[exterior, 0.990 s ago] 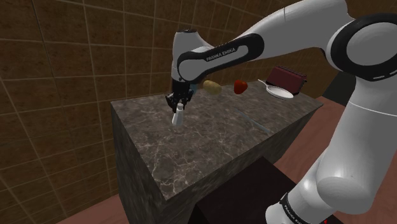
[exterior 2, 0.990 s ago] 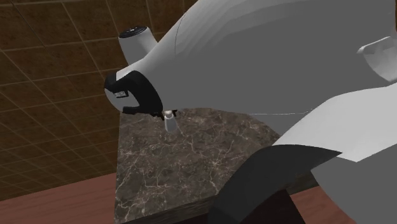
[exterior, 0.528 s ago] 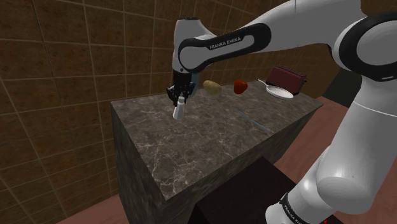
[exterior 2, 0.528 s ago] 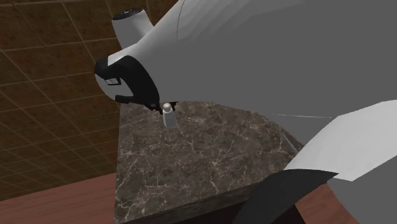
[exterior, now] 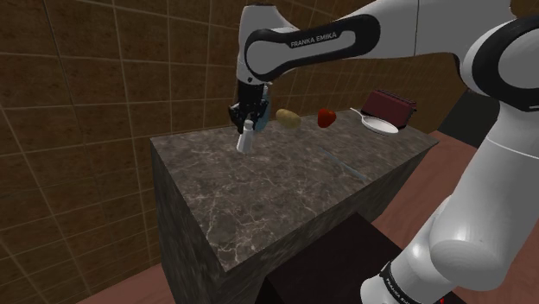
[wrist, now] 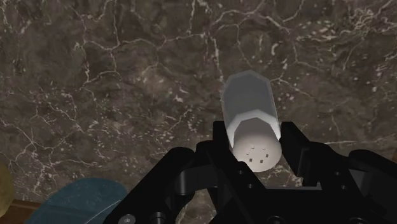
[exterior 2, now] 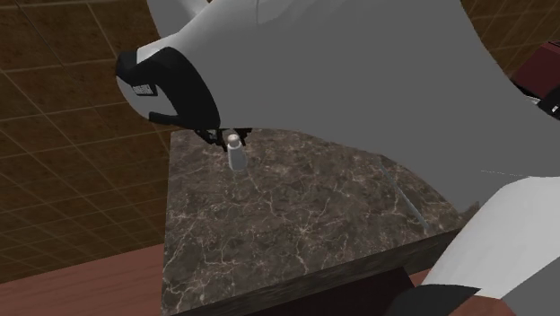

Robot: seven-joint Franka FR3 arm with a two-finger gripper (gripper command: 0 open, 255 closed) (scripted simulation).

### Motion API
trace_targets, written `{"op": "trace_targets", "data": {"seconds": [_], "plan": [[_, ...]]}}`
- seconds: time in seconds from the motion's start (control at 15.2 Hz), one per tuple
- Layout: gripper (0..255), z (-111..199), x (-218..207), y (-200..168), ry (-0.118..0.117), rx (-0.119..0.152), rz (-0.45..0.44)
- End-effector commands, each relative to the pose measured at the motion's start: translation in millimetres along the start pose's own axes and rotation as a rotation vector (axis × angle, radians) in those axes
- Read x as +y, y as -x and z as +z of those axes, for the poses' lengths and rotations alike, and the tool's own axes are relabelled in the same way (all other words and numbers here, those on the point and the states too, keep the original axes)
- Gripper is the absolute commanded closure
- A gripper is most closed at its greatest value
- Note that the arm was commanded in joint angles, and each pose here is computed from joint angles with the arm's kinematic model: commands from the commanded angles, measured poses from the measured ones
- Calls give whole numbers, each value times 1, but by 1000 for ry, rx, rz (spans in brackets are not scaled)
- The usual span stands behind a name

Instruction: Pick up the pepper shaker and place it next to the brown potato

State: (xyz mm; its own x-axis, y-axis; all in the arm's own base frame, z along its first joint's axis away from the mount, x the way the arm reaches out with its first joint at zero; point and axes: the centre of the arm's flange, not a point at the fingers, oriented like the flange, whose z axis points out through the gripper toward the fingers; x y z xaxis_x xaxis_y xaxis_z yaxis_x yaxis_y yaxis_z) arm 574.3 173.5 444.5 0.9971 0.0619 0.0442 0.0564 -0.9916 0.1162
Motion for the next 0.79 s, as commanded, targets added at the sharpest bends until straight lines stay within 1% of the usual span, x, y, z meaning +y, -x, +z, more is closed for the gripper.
{"op": "trace_targets", "data": {"seconds": [0.0,0.73], "plan": [[255,-10,1,-1,0,0,0],[255,-68,8,-4,0,0,0]]}}
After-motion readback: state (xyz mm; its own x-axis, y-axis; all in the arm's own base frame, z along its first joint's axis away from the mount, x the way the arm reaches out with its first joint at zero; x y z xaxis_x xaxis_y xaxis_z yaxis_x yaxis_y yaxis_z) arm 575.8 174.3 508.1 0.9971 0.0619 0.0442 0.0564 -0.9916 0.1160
